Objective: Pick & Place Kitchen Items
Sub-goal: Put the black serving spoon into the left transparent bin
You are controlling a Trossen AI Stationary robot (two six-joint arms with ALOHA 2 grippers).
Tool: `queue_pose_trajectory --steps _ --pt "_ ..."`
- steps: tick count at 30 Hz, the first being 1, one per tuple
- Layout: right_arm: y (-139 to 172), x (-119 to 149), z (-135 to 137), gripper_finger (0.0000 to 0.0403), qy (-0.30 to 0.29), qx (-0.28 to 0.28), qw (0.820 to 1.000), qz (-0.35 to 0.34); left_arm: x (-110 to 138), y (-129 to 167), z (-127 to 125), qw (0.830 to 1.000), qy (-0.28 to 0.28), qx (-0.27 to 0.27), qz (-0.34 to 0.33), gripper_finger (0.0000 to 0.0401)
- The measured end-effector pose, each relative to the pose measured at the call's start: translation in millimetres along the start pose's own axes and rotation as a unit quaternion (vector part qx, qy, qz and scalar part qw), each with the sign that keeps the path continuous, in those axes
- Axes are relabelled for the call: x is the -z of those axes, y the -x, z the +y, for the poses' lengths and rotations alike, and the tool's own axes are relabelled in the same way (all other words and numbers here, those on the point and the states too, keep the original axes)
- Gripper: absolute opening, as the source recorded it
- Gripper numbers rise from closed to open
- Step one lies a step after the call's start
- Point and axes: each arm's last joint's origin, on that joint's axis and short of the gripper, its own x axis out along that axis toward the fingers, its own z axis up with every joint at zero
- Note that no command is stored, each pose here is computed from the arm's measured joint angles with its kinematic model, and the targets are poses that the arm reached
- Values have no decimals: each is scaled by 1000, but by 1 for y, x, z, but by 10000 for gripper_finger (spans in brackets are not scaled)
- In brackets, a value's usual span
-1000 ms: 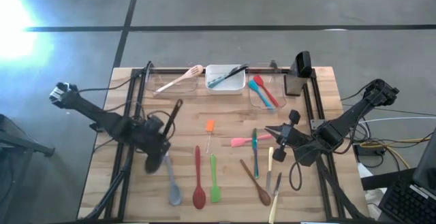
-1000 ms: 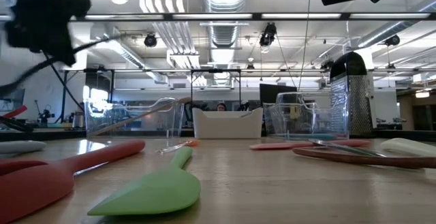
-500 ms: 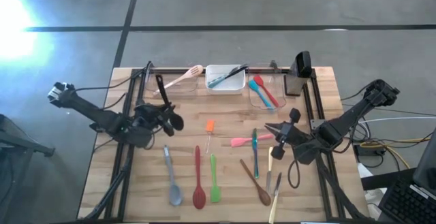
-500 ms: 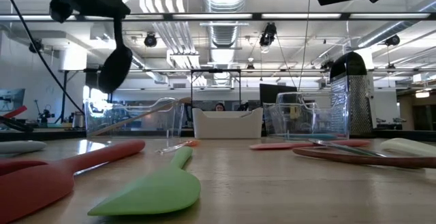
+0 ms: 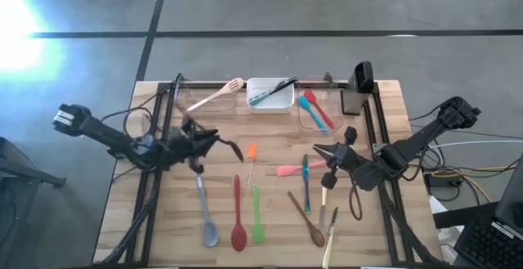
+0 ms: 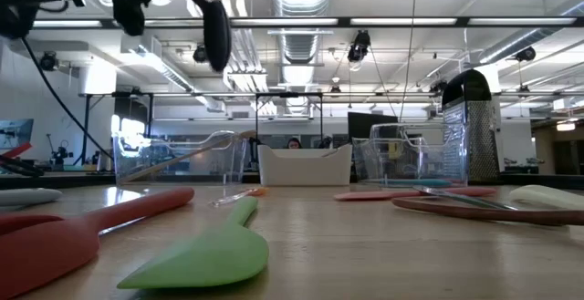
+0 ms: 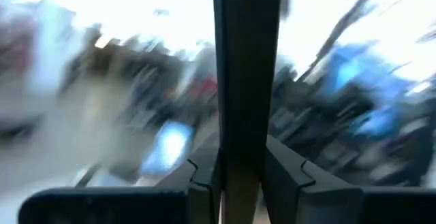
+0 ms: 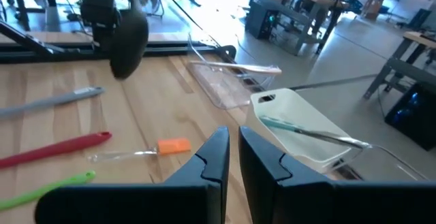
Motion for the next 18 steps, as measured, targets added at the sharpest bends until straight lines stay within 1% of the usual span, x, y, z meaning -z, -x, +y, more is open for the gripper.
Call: queue_pose_trajectory --steps 1,3,7,9,12,14,18 --pt "0 -1 0 27 -1 -1 1000 -2 -2 3 4 1000 -1 11 -28 74" --pt "0 -1 0 27 -3 -2 1000 -2 -2 9 13 998 -7 6 -66 74" --pt "-1 -1 0 27 -8 -1 1000 -3 -2 13 28 994 -11 -12 -107 74" --pt "-1 -3 0 27 -8 -1 1000 -9 -4 12 32 993 -9 -3 -121 74" --pt "-3 -10 1 27 2 -3 1000 -27 -6 7 37 992 3 20 -128 74" --pt "-4 -17 1 27 7 -13 999 -47 -7 0 39 992 10 23 -124 74" --pt "-11 -38 -1 27 12 -65 992 -109 -9 -18 37 995 8 8 -103 74"
